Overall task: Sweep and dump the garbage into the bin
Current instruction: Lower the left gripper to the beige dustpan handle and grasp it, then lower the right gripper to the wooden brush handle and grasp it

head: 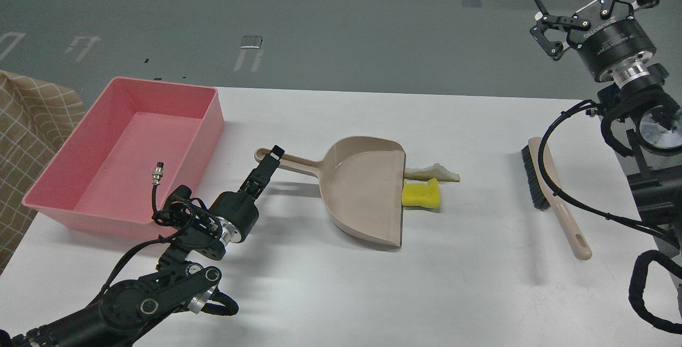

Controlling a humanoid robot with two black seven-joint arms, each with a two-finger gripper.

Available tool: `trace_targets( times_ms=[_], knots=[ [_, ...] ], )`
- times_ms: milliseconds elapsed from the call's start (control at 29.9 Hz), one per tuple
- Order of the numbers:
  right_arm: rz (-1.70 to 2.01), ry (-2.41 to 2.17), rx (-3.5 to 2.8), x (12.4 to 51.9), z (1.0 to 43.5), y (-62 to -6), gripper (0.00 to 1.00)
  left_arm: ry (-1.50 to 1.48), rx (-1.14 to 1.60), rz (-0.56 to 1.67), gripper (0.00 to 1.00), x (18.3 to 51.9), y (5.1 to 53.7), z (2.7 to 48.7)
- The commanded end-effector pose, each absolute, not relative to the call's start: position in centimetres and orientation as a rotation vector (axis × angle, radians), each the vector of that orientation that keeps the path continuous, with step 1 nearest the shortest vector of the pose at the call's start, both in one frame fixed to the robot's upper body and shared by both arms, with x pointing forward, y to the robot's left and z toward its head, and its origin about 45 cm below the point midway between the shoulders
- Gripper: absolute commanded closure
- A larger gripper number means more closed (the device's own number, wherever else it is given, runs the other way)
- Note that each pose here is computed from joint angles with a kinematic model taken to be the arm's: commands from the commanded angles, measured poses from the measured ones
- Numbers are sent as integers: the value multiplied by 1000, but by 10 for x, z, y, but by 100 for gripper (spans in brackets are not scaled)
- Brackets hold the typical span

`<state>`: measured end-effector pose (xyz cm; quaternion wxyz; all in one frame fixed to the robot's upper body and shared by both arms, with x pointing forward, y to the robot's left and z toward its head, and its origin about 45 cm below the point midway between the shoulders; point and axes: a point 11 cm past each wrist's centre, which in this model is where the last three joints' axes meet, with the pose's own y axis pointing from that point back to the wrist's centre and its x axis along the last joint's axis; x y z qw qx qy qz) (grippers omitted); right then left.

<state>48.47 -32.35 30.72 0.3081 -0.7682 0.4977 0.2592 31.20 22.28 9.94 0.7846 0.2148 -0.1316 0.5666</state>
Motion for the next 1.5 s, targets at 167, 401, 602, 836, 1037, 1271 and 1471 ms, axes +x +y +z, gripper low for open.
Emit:
trace_targets(
  times_ms=[167, 401, 602, 836, 1037, 1271, 1471],
  knots=[
    [685, 1316, -2031, 485, 307, -323, 0, -307, 480, 1205, 20, 317, 222, 98],
    [687, 1318, -2030, 485, 307, -324, 0, -313, 478, 1204, 31, 318, 221, 100],
    [687, 1318, -2030, 485, 307, -324, 0, -330, 487, 1156, 45, 316, 213, 98],
    [685, 1316, -2031, 485, 307, -323, 0, -334, 489, 1144, 62, 315, 210, 98],
    [687, 1318, -2030, 485, 307, -324, 0, -340, 488, 1144, 73, 317, 210, 99],
    [685, 1317, -2030, 485, 308, -324, 0, -340, 494, 1128, 80, 314, 208, 96],
    [686, 1318, -2030, 485, 307, -324, 0, -338, 495, 1128, 82, 314, 207, 96]
  ],
)
